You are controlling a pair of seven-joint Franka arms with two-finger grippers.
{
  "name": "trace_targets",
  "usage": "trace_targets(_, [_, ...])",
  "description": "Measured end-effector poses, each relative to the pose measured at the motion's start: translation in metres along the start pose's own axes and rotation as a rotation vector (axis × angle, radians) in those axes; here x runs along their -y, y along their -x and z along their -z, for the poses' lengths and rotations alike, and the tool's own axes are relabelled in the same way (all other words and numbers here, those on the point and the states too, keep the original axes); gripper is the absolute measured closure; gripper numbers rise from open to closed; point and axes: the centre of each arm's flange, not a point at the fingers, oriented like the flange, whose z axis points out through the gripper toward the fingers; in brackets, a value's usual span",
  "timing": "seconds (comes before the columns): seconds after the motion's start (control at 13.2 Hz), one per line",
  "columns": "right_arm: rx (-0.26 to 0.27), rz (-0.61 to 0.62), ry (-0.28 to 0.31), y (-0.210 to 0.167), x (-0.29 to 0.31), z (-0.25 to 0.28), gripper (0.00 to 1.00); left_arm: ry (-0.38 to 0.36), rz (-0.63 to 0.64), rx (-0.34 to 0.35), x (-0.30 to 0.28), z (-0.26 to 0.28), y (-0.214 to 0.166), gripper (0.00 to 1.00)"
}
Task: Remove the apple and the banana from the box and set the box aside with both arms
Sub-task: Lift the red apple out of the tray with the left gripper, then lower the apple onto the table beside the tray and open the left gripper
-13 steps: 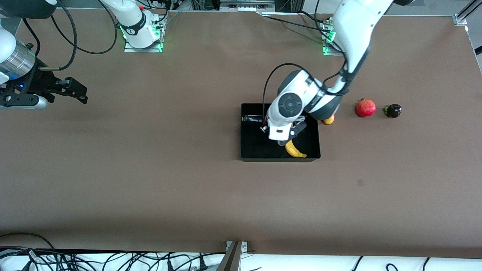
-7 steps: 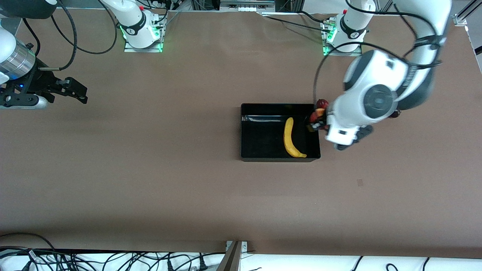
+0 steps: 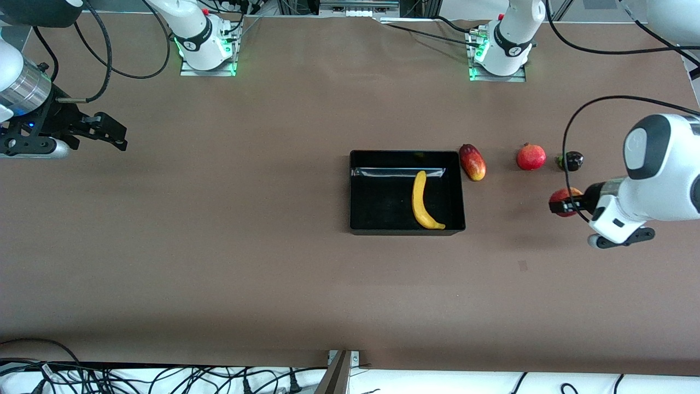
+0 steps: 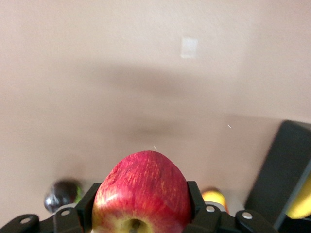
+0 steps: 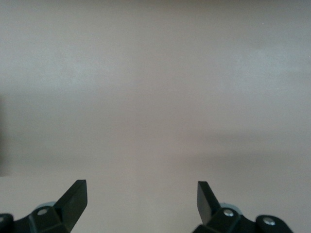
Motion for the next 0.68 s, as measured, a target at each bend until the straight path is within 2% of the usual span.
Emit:
trace_targets(0.23, [0.000, 0.000, 0.000, 0.000, 0.000, 0.000, 0.00, 0.023, -0.002, -0.119, 0.009, -0.023, -0.028, 0.26])
trace_targets(0.45, [0.000, 0.000, 0.000, 0.000, 0.000, 0.000, 0.00, 0.047, 0.013, -0.213, 0.015, -0.070, -0.057, 0.26])
trace_targets(0.68, [0.000, 0.000, 0.000, 0.000, 0.000, 0.000, 0.00, 0.008, 0.017, -0.271, 0.036, -0.120, -0.078, 0.26])
